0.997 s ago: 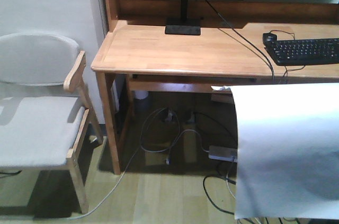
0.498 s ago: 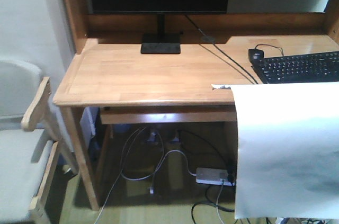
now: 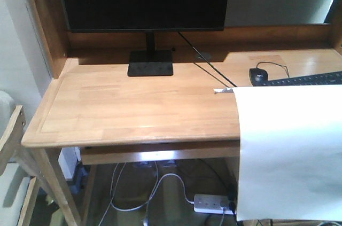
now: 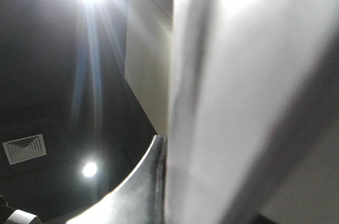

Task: Grab stapler and paper to desk for stapling
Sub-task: 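Stop at the desk edge, holding stapler and paper above the desktop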

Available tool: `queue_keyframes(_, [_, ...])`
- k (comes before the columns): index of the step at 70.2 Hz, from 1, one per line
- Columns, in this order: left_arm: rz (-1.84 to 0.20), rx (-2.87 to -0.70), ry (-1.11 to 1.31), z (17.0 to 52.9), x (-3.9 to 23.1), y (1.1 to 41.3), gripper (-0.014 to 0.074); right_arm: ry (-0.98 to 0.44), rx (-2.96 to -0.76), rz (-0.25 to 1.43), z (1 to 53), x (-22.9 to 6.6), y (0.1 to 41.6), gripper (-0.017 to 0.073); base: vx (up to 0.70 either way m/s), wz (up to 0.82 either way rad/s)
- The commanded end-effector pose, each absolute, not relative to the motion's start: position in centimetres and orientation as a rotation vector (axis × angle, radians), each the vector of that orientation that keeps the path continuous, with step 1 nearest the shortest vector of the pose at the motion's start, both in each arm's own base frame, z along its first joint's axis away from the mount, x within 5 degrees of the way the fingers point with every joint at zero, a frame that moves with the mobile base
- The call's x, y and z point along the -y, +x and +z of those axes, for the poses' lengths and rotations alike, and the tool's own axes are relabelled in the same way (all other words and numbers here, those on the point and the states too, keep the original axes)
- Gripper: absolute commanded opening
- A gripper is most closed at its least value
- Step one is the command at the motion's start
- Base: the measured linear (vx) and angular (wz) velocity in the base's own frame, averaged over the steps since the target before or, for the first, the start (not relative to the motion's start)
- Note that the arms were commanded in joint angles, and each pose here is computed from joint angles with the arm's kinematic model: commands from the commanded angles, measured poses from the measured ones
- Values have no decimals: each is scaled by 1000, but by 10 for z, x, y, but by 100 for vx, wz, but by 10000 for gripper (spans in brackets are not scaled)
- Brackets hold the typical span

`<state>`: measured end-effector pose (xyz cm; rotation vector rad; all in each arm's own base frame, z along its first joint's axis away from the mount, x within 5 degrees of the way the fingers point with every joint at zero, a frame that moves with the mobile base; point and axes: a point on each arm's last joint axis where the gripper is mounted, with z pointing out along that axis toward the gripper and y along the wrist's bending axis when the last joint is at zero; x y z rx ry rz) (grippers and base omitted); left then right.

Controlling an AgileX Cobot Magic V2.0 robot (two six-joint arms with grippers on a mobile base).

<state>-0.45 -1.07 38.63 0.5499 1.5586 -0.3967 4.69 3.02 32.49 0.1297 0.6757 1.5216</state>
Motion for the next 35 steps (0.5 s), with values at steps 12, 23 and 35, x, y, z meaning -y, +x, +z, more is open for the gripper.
queue_keyframes(12, [-420, -1435, 492, 404, 9, -6, -7, 96, -620, 1525, 334, -29, 44, -6, 31, 4])
queue_keyframes(23, [-420, -1435, 492, 404, 9, -6, -7, 96, -620, 1525, 334, -29, 44, -6, 28, 7])
queue_keyframes(35, [-420, -1435, 492, 404, 9, -6, -7, 96, -620, 1525, 334, -29, 44, -6, 26, 10])
